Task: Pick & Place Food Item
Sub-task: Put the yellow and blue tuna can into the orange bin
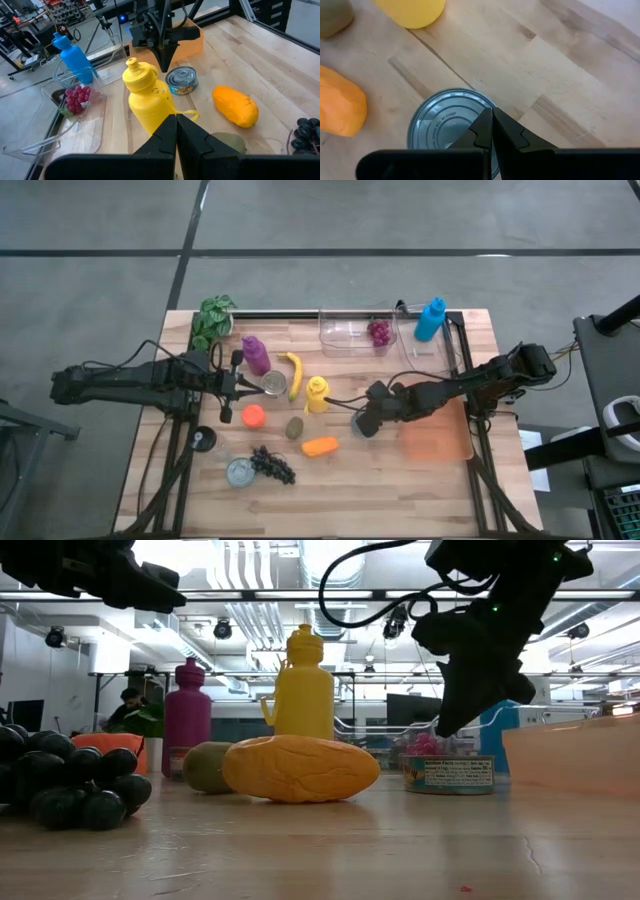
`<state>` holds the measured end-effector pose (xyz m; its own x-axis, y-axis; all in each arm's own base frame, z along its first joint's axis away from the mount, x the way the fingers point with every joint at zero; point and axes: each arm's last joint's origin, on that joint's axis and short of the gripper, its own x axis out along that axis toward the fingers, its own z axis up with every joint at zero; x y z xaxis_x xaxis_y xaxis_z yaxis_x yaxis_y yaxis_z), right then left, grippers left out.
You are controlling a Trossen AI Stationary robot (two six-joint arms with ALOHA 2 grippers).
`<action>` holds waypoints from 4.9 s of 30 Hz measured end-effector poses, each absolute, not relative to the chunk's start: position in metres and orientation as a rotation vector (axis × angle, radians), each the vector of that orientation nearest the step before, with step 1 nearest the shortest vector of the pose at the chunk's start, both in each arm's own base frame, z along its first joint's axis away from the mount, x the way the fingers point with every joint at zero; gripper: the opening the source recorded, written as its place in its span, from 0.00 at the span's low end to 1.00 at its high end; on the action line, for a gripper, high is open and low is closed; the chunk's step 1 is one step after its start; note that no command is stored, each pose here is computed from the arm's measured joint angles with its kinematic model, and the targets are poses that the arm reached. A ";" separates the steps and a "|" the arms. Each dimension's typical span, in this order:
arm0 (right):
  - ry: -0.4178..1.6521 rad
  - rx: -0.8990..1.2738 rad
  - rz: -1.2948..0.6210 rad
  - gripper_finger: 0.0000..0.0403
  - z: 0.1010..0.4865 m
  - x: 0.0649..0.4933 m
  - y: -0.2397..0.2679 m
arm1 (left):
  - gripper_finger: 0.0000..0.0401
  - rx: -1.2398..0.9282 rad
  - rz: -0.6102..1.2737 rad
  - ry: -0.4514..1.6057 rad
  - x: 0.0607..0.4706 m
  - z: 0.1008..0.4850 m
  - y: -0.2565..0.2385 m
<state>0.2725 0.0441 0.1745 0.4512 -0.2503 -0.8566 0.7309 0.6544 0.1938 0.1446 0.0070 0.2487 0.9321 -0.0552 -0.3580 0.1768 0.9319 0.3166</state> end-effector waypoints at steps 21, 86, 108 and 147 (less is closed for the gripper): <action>0.955 0.597 -0.669 0.02 0.163 0.264 0.043 | 0.03 0.352 -0.121 0.353 0.145 0.249 0.007; 1.000 0.664 -0.773 0.02 0.140 0.256 0.035 | 0.03 0.351 -0.122 0.357 0.144 0.248 0.007; 1.008 0.679 -0.800 0.02 0.135 0.251 0.034 | 0.03 0.349 -0.122 0.358 0.144 0.248 0.007; 1.050 0.724 -0.792 0.02 0.131 0.246 0.035 | 0.03 0.351 -0.122 0.358 0.144 0.248 0.007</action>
